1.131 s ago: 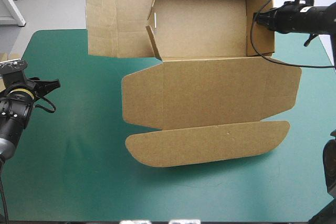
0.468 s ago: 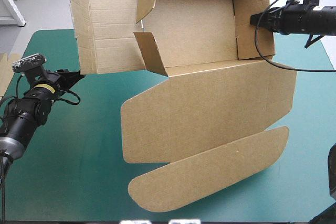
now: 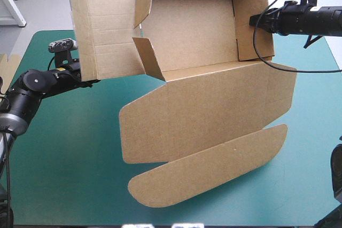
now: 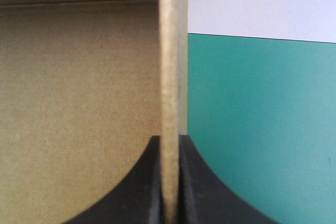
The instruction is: Fold the box
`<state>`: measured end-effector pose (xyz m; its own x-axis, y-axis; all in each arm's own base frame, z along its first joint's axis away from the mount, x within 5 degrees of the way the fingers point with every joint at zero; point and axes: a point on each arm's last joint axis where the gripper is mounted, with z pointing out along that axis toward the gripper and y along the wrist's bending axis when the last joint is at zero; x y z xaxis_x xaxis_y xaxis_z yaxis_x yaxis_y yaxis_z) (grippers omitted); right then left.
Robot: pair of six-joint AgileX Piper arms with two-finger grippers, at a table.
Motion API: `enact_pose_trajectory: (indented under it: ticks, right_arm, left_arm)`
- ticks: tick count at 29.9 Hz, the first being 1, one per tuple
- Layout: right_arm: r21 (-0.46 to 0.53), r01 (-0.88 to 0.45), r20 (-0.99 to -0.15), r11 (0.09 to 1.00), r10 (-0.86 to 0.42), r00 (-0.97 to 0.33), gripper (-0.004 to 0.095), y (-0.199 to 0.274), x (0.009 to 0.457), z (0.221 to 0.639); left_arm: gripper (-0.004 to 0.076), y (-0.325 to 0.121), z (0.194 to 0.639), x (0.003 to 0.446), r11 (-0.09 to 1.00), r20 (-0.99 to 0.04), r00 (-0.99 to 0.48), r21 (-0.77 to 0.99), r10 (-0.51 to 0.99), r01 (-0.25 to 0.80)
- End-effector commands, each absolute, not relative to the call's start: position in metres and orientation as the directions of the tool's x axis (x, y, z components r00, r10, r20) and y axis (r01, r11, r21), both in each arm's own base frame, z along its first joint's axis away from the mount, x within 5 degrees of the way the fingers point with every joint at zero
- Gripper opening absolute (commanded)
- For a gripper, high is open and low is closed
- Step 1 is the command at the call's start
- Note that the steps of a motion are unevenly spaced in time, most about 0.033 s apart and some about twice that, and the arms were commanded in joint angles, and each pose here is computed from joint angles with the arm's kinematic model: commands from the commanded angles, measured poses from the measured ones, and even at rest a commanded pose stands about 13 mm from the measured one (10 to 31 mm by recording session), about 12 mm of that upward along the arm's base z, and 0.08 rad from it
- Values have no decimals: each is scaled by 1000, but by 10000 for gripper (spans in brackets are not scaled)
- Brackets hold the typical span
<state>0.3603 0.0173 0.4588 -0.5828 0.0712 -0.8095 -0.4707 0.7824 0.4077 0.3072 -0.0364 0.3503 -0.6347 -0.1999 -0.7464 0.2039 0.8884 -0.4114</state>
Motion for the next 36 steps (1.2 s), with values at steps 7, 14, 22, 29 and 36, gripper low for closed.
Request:
enact_pose_trajectory:
  ticks: [7, 14, 22, 29, 36]
  right_arm:
    - [394, -467, -845, 792, 112, -524, -17, 18, 350, 479]
    - [395, -457, -837, 797, 108, -536, -17, 17, 355, 474]
    - [382, -428, -828, 819, 97, -553, -17, 13, 362, 466]
    - [384, -419, -833, 823, 114, -541, -17, 12, 365, 466]
    - [388, -411, -835, 825, 125, -536, -17, 12, 366, 466]
  left_arm:
    - [125, -50, 392, 308, 807, -782, -583, -481, -219, 342]
    - [125, -68, 415, 317, 589, -764, -574, -618, -295, 520]
    - [125, -75, 434, 323, 501, -776, -576, -617, -259, 607]
    - [125, -80, 456, 313, 444, -812, -547, -574, -203, 688]
    - [125, -87, 459, 311, 399, -806, -554, -588, -209, 704]
